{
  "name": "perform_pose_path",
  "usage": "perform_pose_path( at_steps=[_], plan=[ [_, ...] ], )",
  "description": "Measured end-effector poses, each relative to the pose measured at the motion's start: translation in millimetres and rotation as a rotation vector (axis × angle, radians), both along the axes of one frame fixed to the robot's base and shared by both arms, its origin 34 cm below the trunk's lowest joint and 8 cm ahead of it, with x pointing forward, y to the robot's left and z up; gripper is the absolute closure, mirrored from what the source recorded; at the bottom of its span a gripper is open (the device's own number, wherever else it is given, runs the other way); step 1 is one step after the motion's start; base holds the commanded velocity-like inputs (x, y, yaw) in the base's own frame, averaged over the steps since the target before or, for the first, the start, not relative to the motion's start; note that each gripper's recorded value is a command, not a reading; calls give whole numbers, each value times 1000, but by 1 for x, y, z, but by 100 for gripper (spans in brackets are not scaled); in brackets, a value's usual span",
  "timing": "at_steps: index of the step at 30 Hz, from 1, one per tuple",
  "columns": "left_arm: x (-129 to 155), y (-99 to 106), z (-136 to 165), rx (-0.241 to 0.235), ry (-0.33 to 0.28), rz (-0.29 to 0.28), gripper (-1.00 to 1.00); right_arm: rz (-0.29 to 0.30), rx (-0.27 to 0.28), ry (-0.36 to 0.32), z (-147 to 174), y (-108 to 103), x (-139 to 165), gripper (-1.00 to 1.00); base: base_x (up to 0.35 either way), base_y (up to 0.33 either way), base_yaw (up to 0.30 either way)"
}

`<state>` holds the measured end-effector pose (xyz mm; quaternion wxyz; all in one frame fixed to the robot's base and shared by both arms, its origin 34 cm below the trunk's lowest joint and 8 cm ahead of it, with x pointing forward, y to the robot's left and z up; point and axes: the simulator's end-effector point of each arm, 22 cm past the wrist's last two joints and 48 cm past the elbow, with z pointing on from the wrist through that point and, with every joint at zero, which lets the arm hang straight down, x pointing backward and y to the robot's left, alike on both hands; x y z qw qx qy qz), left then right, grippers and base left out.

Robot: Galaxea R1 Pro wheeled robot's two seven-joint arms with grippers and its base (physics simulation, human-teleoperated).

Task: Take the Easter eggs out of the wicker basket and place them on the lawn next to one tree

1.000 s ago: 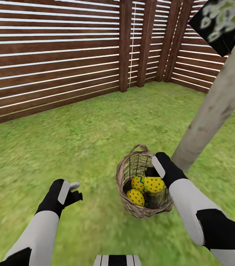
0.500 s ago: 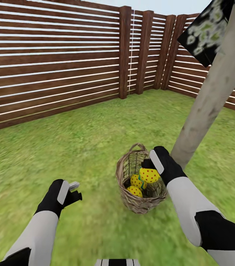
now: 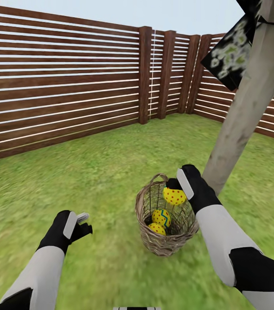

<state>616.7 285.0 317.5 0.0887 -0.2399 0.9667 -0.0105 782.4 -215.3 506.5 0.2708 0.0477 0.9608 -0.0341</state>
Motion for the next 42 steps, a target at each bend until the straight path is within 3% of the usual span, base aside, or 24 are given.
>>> perform_pose_path(
  at_steps=[6,18,25,36,42],
  plan=[
    [3,5,6,7,-15,6,-100,-16,-15,-11,6,-15,1,100,0,0,0],
    [10,10,8,28,-48,24,-100,-15,-16,-7,4,-15,0,100,-199,0,0],
    [9,7,6,28,-46,22,-100,-17,-15,-54,21,-15,7,100,-17,0,0],
    [10,6,5,24,-48,23,-100,-31,-32,-65,23,-28,9,100,0,0,0],
    [17,10,6,44,-87,44,-100,-34,-35,-63,21,-30,9,100,-193,-8,0]
  ],
)
